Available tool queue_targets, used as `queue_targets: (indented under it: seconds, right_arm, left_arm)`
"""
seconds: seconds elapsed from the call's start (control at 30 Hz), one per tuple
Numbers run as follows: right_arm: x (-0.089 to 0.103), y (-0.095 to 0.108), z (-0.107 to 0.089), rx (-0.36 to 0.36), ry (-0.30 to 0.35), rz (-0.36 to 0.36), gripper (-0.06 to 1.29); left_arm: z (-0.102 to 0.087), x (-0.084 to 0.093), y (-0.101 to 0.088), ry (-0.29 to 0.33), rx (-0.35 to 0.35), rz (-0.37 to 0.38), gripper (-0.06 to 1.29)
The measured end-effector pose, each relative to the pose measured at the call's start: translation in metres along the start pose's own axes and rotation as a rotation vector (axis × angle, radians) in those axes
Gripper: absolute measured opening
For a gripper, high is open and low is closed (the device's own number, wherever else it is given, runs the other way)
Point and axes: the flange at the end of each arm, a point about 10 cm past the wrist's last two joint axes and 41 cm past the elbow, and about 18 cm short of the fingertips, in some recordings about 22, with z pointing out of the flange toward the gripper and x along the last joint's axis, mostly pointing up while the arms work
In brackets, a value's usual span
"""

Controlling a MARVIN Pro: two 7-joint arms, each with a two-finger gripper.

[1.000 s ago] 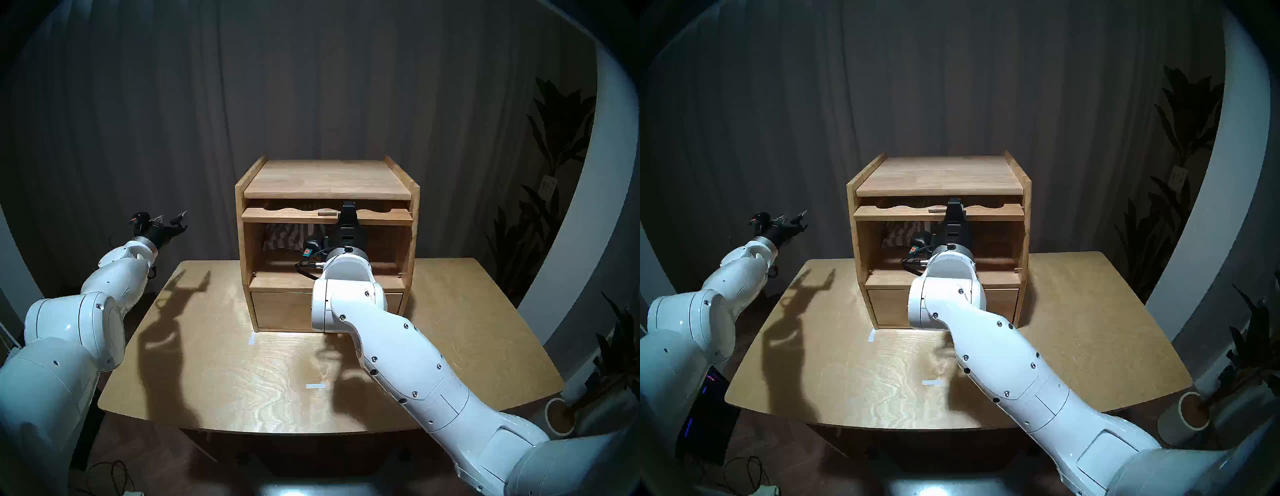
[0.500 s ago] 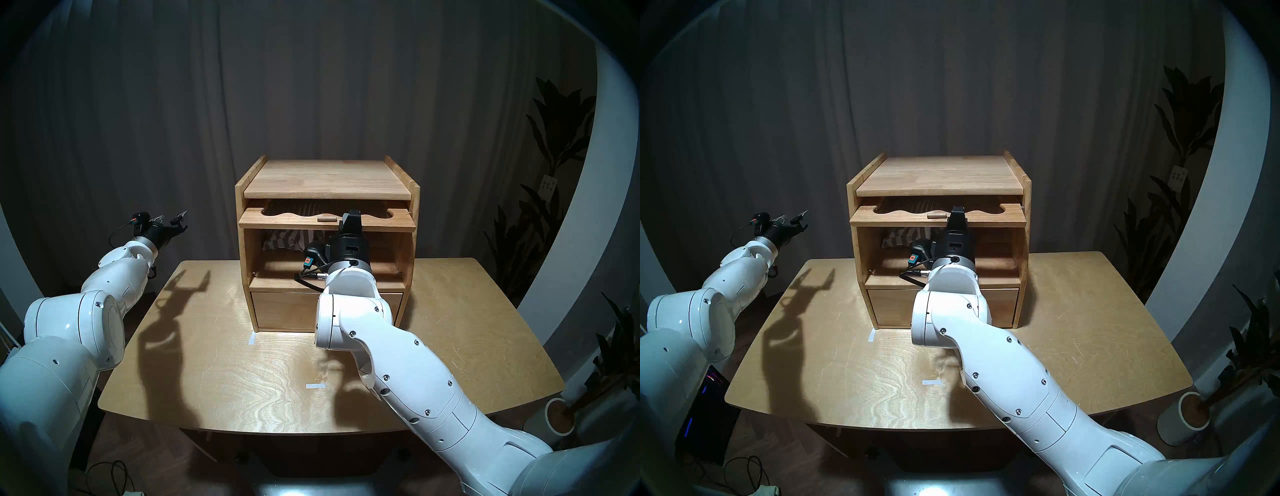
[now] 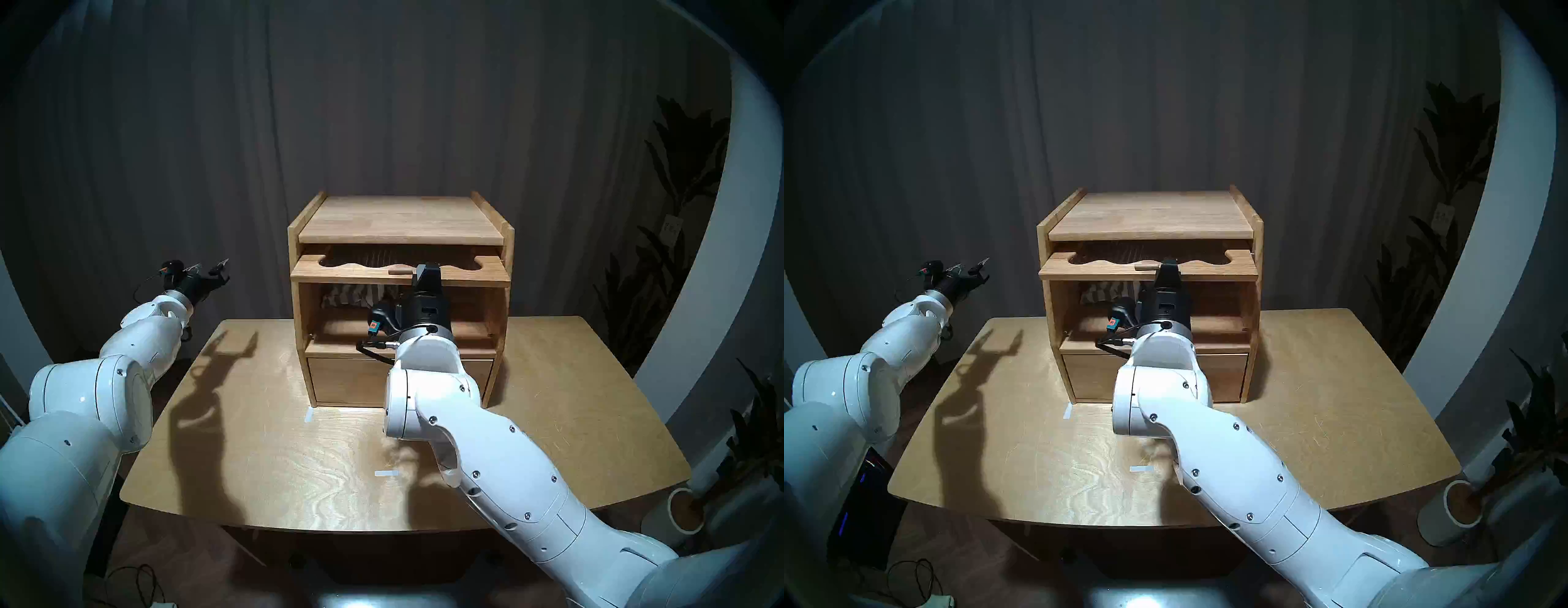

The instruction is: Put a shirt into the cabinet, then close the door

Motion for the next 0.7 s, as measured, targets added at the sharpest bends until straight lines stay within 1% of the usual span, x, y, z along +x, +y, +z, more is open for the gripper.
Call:
queue_targets:
  seconds: [0.17, 0.37, 0.53, 0.7]
  right_arm:
    - [0.004, 0.001, -0.010, -0.004, 0.000, 0.008, 0.09]
    - [0.007, 0.002, -0.023, -0.005, -0.015, 0.024, 0.09]
    - [0.010, 0.003, -0.037, -0.006, -0.029, 0.038, 0.09]
    - [0.012, 0.004, -0.044, -0.007, -0.032, 0.038, 0.09]
  left_arm:
    - [0.000, 0.000, 0.000, 0.000, 0.000, 0.000, 1.21]
    - [0.000, 0.000, 0.000, 0.001, -0.001, 0.001, 1.21]
    - [0.000, 0.000, 0.000, 0.001, -0.001, 0.001, 1.21]
    - [0.000, 0.000, 0.000, 0.001, -0.001, 0.001, 1.21]
